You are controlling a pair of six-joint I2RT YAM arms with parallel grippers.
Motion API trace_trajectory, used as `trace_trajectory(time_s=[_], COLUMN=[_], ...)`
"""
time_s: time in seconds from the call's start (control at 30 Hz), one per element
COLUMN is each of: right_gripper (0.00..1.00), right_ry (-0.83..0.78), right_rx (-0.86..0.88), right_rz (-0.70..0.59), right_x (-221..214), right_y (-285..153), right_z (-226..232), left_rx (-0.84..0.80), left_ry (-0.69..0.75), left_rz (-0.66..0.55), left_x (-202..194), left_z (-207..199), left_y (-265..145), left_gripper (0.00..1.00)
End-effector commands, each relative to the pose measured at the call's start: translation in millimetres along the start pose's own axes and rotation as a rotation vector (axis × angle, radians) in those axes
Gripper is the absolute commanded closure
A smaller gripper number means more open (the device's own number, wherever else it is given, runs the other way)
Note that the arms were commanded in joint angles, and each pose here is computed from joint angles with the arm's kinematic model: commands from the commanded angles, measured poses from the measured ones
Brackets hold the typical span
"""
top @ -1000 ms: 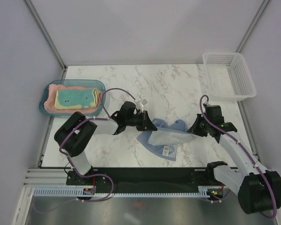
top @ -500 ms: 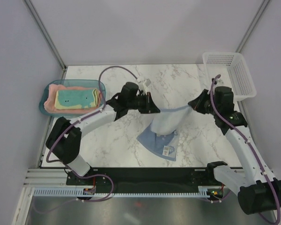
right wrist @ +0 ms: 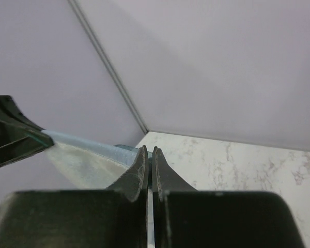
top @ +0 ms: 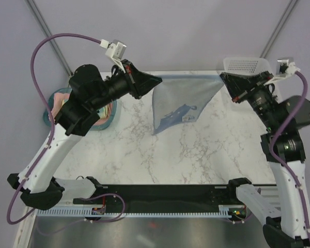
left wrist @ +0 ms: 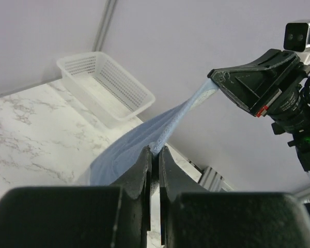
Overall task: Fold and stack the towels
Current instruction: Flatten out the crumpled towel
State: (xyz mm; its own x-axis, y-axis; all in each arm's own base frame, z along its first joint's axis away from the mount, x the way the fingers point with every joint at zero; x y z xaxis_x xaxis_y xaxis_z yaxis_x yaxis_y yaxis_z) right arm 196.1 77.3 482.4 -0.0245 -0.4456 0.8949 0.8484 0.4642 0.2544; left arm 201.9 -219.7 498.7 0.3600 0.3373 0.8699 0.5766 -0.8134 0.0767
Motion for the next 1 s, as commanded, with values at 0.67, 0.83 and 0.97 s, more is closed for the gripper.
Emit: trace_trajectory(time_s=[0.67,0.83,0.97], right_gripper=[1.0,1.0,1.0], right_ry=[0.207,0.189,0.29], right_rx=[-0.001,-0.077,-0.05], right_rz=[-0.01,0.035,0.144], right_x=[-31,-63,-136], right_y=[18,87,148], right_z=[-17,-67,-121], left_rx=[0.336,0.472,0.435], left_ry=[-0.05,-0.126,-0.112], left_rz=[0.118,0.217,0.213], left_x=[-19,-22,-25], left_z=[29,140,214], left_y=[-17,35,68], left_gripper=[0.98,0.98,0.98])
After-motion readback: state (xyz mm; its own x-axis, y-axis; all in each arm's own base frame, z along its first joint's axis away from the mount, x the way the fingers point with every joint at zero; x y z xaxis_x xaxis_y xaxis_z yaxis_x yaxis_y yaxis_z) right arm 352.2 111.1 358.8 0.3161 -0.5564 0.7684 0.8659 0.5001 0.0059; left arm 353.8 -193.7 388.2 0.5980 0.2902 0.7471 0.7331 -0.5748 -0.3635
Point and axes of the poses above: each gripper's point midway between its finger pads, its own y axis out along the fingers, its own z axis along the line the jaws close on, x = y × z, the point moved 9 cm from there along -y, back along the fingers, and after that the axes turned 3 degrees about -y, right-handed, at the moved point
